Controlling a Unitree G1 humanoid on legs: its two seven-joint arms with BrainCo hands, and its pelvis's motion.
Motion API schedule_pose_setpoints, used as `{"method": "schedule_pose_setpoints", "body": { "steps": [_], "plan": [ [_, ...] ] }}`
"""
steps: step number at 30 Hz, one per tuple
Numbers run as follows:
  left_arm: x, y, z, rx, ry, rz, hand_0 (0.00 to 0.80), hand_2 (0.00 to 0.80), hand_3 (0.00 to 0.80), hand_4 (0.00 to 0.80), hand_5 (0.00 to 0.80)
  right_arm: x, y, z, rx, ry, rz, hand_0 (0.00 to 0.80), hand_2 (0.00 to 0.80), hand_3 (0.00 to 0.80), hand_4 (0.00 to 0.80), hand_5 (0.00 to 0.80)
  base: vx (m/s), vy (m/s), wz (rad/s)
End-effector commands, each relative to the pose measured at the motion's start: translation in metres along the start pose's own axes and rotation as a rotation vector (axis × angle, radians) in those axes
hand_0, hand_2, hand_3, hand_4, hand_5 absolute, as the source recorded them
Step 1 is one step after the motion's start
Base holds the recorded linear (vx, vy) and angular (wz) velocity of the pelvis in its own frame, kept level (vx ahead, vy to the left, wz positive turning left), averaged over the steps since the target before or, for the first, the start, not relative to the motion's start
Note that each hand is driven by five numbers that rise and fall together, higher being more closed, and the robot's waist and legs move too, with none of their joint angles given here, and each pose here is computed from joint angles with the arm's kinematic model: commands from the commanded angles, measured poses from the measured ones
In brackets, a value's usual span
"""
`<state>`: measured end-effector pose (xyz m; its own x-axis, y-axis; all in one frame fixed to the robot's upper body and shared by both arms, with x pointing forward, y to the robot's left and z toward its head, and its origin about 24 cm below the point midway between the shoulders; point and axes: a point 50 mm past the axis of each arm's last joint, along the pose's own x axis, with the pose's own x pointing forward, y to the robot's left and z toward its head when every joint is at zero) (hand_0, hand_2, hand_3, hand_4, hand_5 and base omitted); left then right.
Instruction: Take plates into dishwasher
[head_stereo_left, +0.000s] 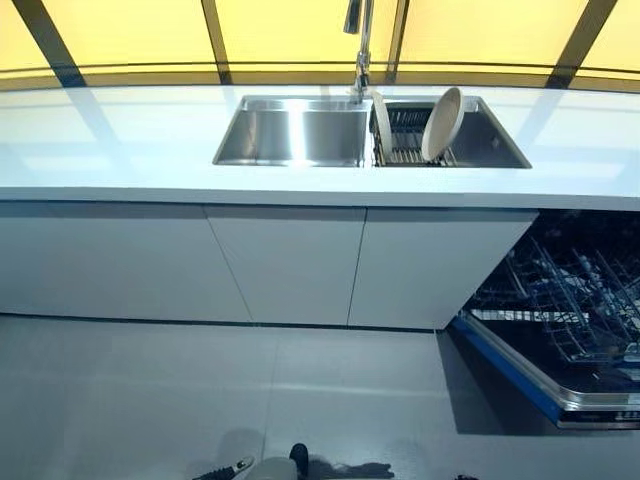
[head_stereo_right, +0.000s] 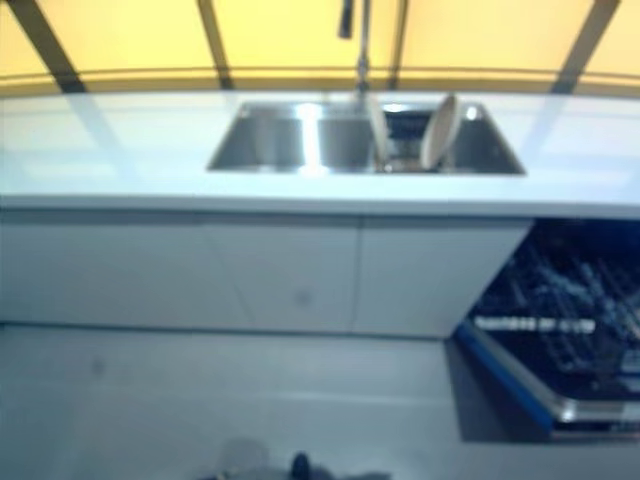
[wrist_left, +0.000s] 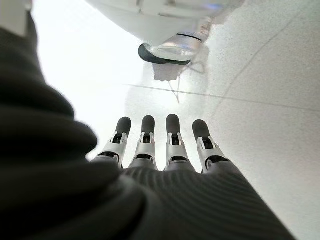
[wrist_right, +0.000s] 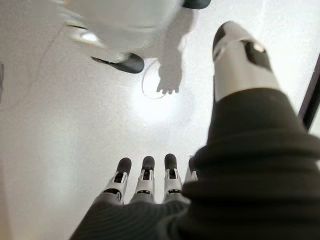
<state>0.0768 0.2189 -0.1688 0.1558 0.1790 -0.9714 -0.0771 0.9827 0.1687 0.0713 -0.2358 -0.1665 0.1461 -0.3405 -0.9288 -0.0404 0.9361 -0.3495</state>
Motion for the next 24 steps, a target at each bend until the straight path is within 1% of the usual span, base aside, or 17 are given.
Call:
{"method": "schedule_pose_setpoints", "body": {
  "steps": [1, 4, 8, 11, 13, 15, 18, 24],
  "plan": [
    [-0.001, 0.018, 0.006, 0.015, -0.008, 0.066, 0.0, 0.0, 0.0, 0.0, 0.0, 0.001, -0.016, 0.008, 0.075, -0.041, -0.061, 0.0, 0.0, 0.0, 0.0, 0.0, 0.26, 0.134, 0.18],
    [-0.001, 0.024, 0.007, -0.011, -0.009, 0.082, 0.0, 0.0, 0.0, 0.0, 0.0, 0.001, -0.022, 0.007, 0.098, -0.043, -0.061, 0.0, 0.0, 0.0, 0.0, 0.0, 0.265, -0.065, 0.1],
    [-0.001, 0.03, 0.004, -0.017, -0.004, 0.079, 0.0, 0.0, 0.0, 0.0, 0.0, 0.002, -0.025, -0.006, 0.122, -0.008, -0.059, 0.0, 0.0, 0.0, 0.0, 0.0, 0.447, -0.227, 0.11],
    [-0.001, 0.029, -0.002, -0.015, 0.01, 0.074, 0.0, 0.0, 0.0, 0.0, 0.0, 0.002, -0.025, -0.005, 0.135, 0.011, -0.06, 0.0, 0.0, 0.0, 0.0, 0.0, 0.398, -0.208, 0.26],
    [-0.001, 0.028, -0.009, -0.022, 0.019, 0.073, 0.0, 0.0, 0.0, 0.0, 0.0, 0.002, -0.021, -0.005, 0.086, 0.024, -0.06, 0.0, 0.0, 0.0, 0.0, 0.0, 0.346, -0.203, 0.54],
    [-0.001, 0.026, -0.007, -0.067, 0.019, 0.062, 0.0, 0.0, 0.0, 0.0, 0.0, 0.002, -0.02, -0.002, 0.037, 0.01, -0.058, 0.0, 0.0, 0.0, 0.0, 0.0, 0.247, -0.153, 0.57],
    [0.0, 0.019, -0.008, -0.005, 0.012, 0.024, 0.0, 0.0, 0.0, 0.0, 0.0, 0.002, -0.02, 0.005, -0.012, -0.044, -0.053, 0.0, 0.0, 0.0, 0.0, 0.0, 0.274, -0.165, 0.42],
    [0.0, 0.017, -0.015, 0.091, 0.022, 0.024, 0.0, 0.0, 0.0, 0.0, 0.0, 0.001, -0.026, 0.021, 0.024, -0.105, -0.053, 0.0, 0.0, 0.0, 0.0, 0.0, 0.158, -0.071, 0.06]
  ]
}}
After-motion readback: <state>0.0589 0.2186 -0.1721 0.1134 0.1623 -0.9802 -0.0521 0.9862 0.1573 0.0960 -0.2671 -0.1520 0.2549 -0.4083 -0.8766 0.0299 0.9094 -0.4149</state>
